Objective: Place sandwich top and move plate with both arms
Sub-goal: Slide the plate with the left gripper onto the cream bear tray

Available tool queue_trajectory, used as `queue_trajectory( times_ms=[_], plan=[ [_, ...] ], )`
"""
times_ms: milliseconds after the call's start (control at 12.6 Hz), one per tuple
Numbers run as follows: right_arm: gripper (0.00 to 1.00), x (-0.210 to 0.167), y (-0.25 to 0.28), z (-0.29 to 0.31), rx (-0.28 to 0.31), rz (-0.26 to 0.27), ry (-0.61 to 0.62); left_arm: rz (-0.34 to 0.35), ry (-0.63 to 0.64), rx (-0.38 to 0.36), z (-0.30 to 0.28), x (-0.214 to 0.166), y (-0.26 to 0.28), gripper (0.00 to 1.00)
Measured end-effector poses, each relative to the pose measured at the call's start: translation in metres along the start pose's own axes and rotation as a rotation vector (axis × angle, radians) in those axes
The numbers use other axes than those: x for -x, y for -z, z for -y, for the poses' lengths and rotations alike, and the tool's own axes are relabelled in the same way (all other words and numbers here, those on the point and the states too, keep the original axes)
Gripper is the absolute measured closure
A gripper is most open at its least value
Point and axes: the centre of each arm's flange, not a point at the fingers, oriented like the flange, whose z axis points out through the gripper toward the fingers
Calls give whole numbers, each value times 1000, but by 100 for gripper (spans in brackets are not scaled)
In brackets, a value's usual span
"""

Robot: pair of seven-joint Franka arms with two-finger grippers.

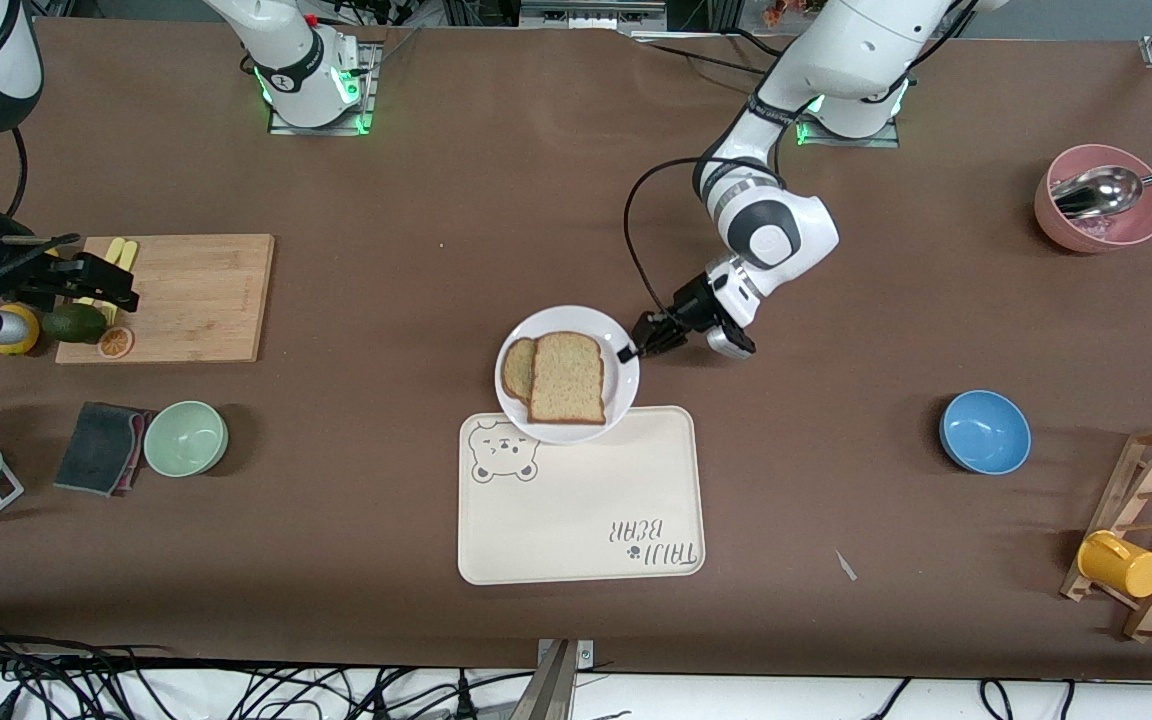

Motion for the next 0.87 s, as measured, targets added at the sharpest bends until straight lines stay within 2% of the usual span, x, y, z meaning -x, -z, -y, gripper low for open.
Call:
queue_trajectory(
  times_ms=[476, 874],
  plan=[
    [0, -4, -7, 0, 0, 3, 1, -103, 98, 49, -4, -69, -25, 96],
    [0, -7, -10, -1, 2, -7, -1, -115, 122, 43, 26, -83, -66, 96]
  ],
)
